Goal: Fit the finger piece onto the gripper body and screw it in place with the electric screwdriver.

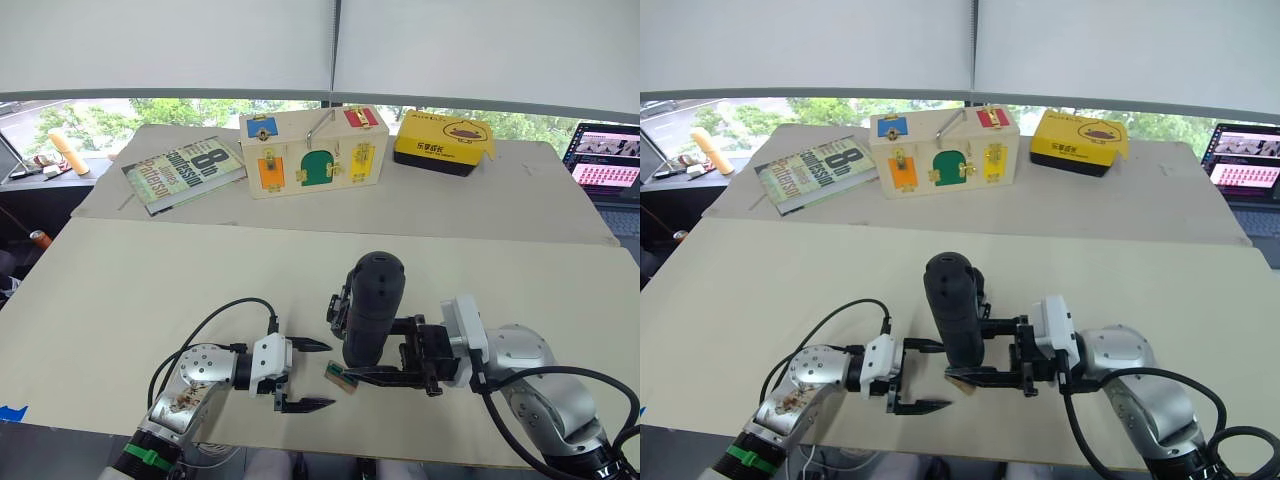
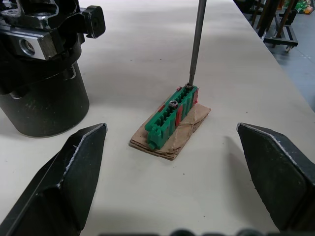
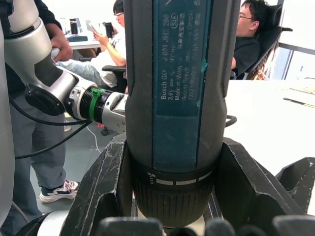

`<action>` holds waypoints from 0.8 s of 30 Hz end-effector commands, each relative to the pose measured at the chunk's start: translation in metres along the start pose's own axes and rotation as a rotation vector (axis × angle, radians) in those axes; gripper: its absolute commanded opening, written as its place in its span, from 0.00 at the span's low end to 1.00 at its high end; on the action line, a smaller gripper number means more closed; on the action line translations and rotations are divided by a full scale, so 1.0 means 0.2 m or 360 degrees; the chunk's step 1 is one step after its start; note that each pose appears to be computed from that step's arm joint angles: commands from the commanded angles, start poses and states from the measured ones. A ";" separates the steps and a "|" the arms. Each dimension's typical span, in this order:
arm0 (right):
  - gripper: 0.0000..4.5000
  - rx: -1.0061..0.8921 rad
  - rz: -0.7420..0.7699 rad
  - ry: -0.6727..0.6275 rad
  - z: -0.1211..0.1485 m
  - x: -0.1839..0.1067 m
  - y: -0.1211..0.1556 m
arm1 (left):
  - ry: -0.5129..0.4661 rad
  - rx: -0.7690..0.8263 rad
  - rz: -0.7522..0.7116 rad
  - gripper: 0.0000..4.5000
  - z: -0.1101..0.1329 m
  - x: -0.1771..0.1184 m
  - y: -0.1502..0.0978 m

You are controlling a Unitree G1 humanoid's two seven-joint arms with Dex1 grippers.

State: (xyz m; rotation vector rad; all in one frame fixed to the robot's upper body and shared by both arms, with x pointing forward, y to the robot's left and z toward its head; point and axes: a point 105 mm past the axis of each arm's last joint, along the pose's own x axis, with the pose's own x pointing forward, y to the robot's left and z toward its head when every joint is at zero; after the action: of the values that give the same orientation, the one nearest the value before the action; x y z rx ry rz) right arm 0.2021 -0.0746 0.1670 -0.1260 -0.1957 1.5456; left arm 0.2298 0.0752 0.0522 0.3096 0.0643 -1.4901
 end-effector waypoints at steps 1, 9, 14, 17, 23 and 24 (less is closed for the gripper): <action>0.42 -0.0082 0.0026 -0.0059 0.06 0.01 0.01 | 0.0079 -0.0115 -0.0011 1.00 -0.10 0.02 -0.05; 0.42 -0.0082 0.0022 -0.0048 0.05 0.01 0.01 | 0.0080 -0.0117 -0.0009 1.00 -0.10 0.02 -0.05; 0.42 -0.0085 0.0018 -0.0048 0.05 0.02 0.00 | 0.0078 -0.0115 -0.0010 1.00 -0.10 0.02 -0.05; 0.42 -0.0091 0.0009 -0.0048 0.05 0.02 0.00 | 0.0078 -0.0116 -0.0011 1.00 -0.10 0.02 -0.05; 0.42 -0.0086 0.0008 -0.0043 0.05 0.02 0.00 | 0.0077 -0.0117 -0.0011 1.00 -0.10 0.02 -0.05; 0.42 -0.0084 0.0009 -0.0042 0.05 0.02 0.00 | 0.0076 -0.0118 -0.0010 1.00 -0.10 0.02 -0.05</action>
State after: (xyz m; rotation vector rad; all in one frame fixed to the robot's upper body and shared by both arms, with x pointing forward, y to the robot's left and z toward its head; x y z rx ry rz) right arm 0.2038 -0.0732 0.1656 -0.1300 -0.1959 1.5344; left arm 0.2296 0.0752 0.0520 0.3076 0.0639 -1.4870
